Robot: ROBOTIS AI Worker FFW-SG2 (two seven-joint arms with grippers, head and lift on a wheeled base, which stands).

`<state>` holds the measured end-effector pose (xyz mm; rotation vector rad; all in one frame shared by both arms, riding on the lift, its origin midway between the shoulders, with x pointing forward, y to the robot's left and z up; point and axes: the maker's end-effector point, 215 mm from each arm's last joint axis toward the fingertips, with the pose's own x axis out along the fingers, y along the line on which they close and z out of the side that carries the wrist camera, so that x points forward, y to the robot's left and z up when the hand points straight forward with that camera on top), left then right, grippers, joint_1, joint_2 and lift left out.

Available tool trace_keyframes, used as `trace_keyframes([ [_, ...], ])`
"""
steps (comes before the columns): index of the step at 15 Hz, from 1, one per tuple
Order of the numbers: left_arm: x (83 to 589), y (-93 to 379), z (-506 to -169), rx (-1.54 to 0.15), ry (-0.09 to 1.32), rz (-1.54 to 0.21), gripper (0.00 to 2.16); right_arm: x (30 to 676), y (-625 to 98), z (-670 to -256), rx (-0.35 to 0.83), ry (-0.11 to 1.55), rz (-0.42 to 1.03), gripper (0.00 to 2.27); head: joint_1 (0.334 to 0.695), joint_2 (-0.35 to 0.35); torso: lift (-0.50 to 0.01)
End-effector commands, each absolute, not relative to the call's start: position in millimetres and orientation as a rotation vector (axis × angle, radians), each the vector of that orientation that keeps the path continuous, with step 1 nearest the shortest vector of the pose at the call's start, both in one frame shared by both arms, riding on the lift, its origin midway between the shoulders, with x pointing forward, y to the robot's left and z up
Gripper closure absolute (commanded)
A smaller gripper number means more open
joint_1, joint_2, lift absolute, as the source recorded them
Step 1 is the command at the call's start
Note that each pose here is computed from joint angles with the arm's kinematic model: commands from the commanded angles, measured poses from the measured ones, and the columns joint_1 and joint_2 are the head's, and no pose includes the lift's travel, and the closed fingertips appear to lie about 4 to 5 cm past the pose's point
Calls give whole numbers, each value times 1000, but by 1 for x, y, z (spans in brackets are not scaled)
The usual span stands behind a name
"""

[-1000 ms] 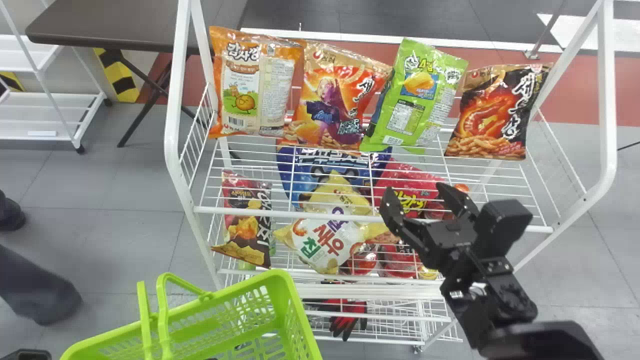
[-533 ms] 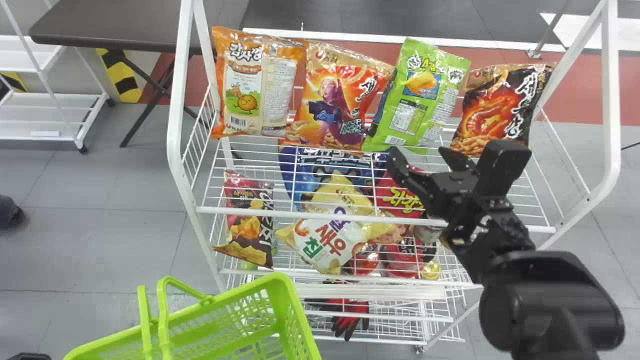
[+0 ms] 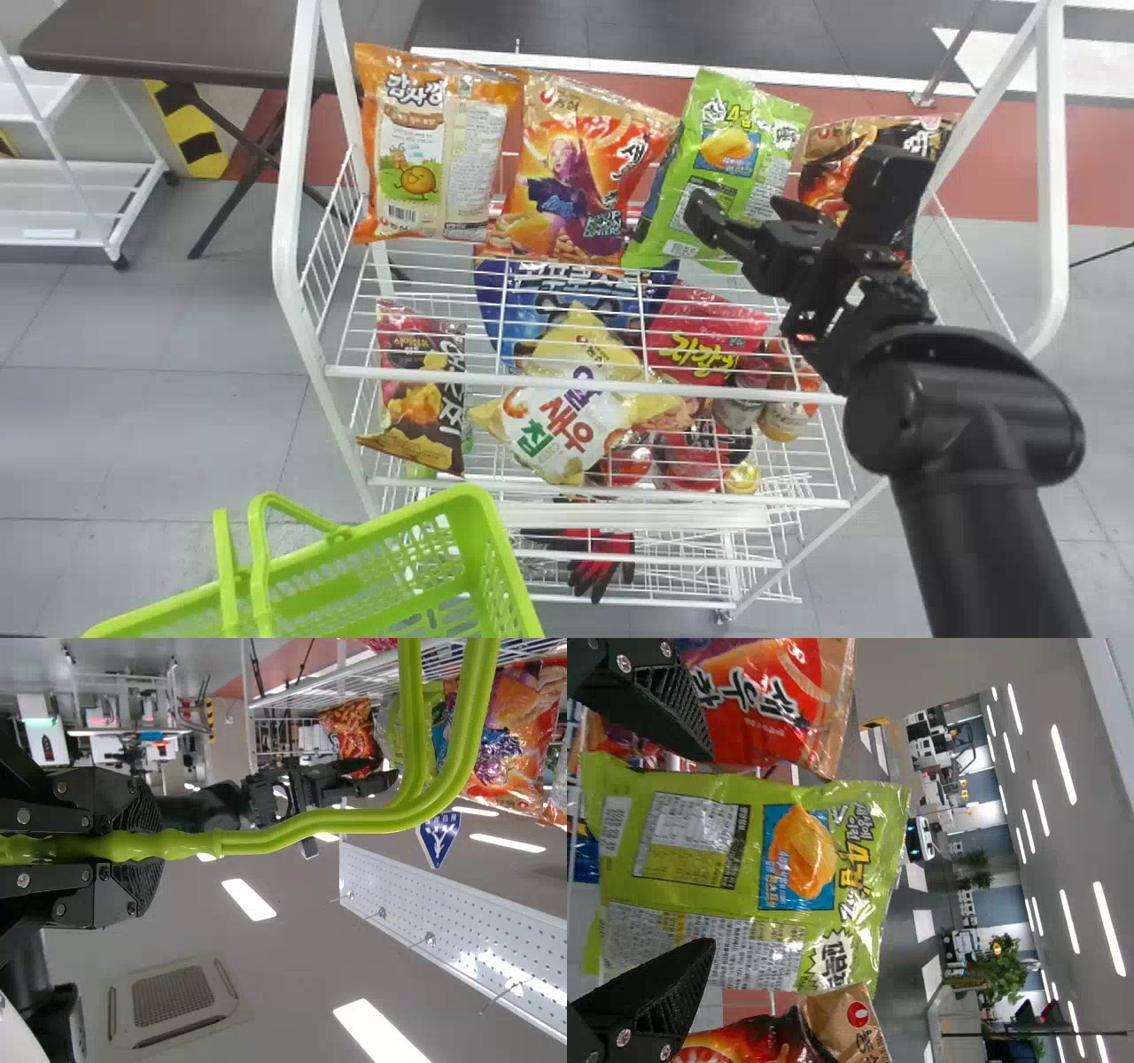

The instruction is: Hold basket handle with left hand then pick Gkobukchip with right hand and place into basket

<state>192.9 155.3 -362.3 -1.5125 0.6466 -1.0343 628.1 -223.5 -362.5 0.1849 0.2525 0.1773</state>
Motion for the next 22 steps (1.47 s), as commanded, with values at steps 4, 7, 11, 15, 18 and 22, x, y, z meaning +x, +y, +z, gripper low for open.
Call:
trace_keyframes([
  [4, 193, 158, -362, -1514, 640, -1031, 2145, 650, -222, -379, 183, 314, 188, 56, 695, -88, 0],
  [7, 193, 157, -361, -1513, 640, -1032, 2145, 663, -228, -390, 169, 341, 178, 56, 695, -88, 0],
  [11, 193, 160, -360, -1516, 629, -1032, 2145, 670, -221, -387, 165, 345, 209, 269, 695, -88, 0],
  [15, 193, 162, -359, -1515, 626, -1031, 2145, 669, -211, -389, 170, 361, 239, 1811, 695, -73, 0],
  [18, 193, 162, -359, -1517, 626, -1031, 2145, 662, -210, -398, 166, 374, 230, 2219, 695, -66, 0],
  [22, 193, 162, -359, -1517, 628, -1031, 2145, 650, -219, -390, 118, 351, 174, 2246, 695, -67, 0],
])
